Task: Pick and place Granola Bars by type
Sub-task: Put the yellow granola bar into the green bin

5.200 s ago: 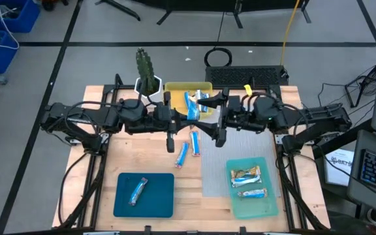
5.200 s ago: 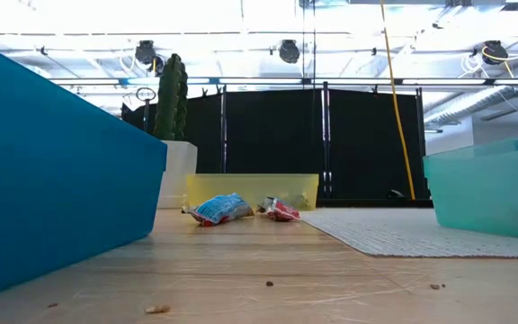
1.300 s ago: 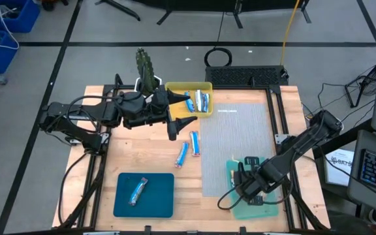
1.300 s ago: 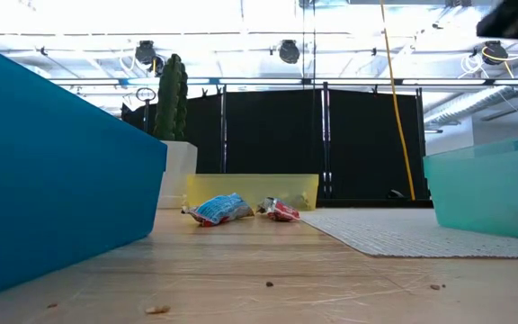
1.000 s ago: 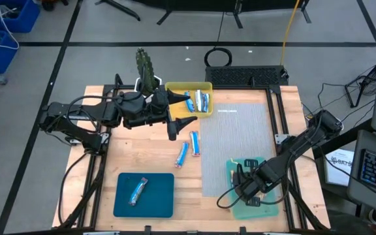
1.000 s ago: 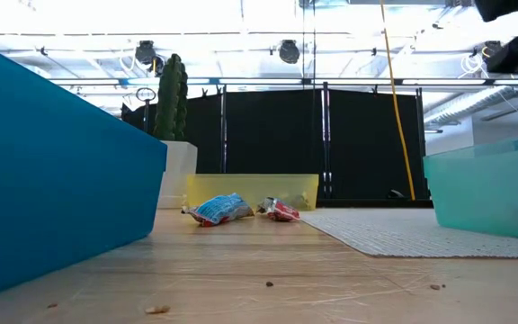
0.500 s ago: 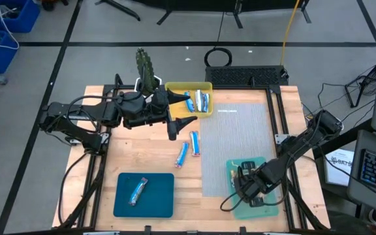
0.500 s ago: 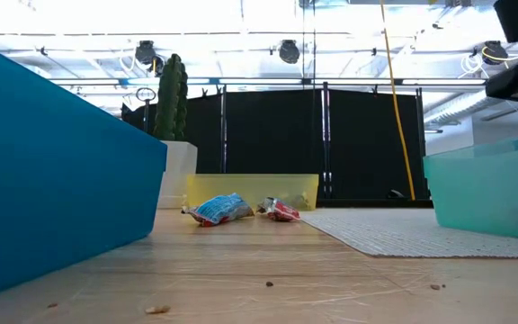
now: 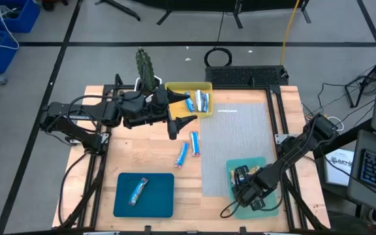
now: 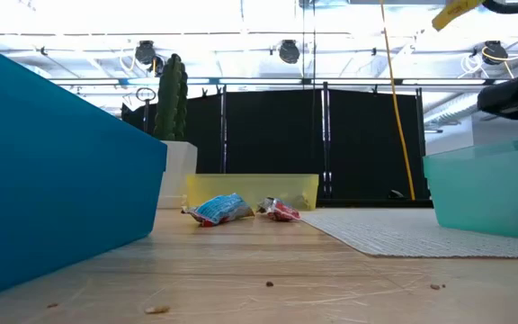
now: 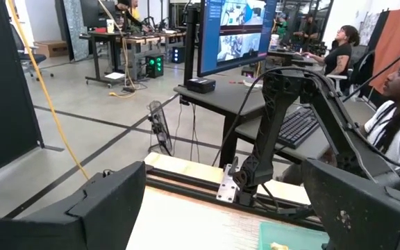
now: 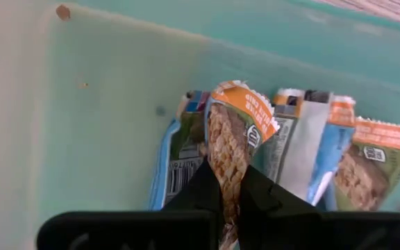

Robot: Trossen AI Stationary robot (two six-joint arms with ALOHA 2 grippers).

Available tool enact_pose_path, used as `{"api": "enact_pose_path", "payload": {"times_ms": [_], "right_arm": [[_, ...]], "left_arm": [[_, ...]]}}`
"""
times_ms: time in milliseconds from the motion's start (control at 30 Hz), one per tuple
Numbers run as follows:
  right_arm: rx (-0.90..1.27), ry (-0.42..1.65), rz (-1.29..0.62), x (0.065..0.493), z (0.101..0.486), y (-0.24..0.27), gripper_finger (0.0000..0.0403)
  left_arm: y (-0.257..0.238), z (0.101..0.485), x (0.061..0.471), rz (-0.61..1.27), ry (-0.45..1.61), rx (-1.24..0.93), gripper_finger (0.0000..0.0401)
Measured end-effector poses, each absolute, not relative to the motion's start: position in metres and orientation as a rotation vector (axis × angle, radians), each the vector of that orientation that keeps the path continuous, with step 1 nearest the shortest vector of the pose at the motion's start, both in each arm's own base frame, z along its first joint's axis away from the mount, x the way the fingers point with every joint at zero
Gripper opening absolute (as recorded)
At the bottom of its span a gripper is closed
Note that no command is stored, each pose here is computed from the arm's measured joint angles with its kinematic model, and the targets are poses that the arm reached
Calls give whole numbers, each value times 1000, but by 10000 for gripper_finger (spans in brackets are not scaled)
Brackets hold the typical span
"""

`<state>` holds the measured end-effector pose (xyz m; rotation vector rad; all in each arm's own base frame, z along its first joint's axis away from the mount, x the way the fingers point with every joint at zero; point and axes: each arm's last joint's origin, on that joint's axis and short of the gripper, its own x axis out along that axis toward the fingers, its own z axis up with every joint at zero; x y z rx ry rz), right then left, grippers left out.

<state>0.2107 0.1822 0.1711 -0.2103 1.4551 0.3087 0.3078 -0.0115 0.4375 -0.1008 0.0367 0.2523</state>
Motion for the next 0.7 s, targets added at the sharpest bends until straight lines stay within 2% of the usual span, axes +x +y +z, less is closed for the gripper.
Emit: {"api": "enact_pose_path", "payload": {"times_ms": [233,567,700], "right_arm": [[-281,1478,347,209,164,185,13],[-274,1483,354,209,163,186,151],[-265,1498,359,209,163,185,194]], "left_arm": [[-11,437,308,252,37,-99,388],[-11,437,308,254,37,-98,388],[-11,437,308,254,37,-98,388]]}}
